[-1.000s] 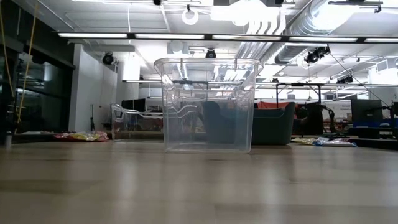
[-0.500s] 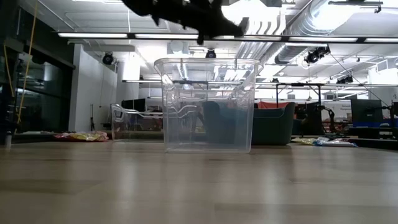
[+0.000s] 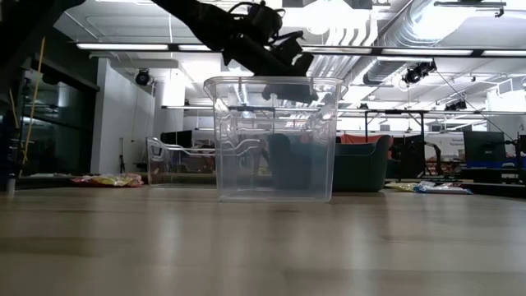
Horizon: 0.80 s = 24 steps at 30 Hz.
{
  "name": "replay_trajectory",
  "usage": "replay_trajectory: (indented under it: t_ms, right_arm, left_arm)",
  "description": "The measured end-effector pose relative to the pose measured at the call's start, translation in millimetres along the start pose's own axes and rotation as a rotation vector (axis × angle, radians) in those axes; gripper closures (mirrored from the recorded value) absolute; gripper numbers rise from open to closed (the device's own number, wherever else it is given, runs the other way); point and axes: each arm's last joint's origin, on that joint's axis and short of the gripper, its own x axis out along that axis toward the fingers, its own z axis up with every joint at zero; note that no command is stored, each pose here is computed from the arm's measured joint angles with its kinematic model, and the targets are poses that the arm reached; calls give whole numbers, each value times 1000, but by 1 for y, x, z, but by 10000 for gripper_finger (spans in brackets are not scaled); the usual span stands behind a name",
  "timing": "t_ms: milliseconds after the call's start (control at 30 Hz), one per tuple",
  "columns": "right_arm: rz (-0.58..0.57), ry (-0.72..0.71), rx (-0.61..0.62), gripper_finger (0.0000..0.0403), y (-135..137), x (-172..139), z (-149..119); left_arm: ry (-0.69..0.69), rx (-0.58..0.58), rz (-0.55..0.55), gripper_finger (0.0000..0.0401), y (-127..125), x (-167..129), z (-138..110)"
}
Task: Sort candy
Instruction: Put the white chocolate into the blue bin
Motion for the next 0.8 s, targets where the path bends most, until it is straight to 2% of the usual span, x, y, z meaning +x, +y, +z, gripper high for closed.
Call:
replay_trajectory:
  t_ms: [100,200,333,500,600,800]
  right_arm:
    - [-20,-2,0,402,-1,0,0]
    - [-67,-6,-1,402,-2,0,0]
    - [-131,0,-12,398,-4,0,-1]
    - [-165,47,-19,357,-9,0,-6]
    - [-180,70,-20,324,-11,0,-8]
    - [-144,97,0,286,-10,0,-11]
  left_arm:
    - [2,1,16,245,0,-7,5]
    - [4,-10,21,222,1,-28,18]
    - [33,-46,14,208,7,-73,39]
    - [9,-86,-85,206,6,-135,50]
    - [-87,-110,-124,206,-2,-172,43]
    - [-367,-217,-243,206,-24,-233,-2]
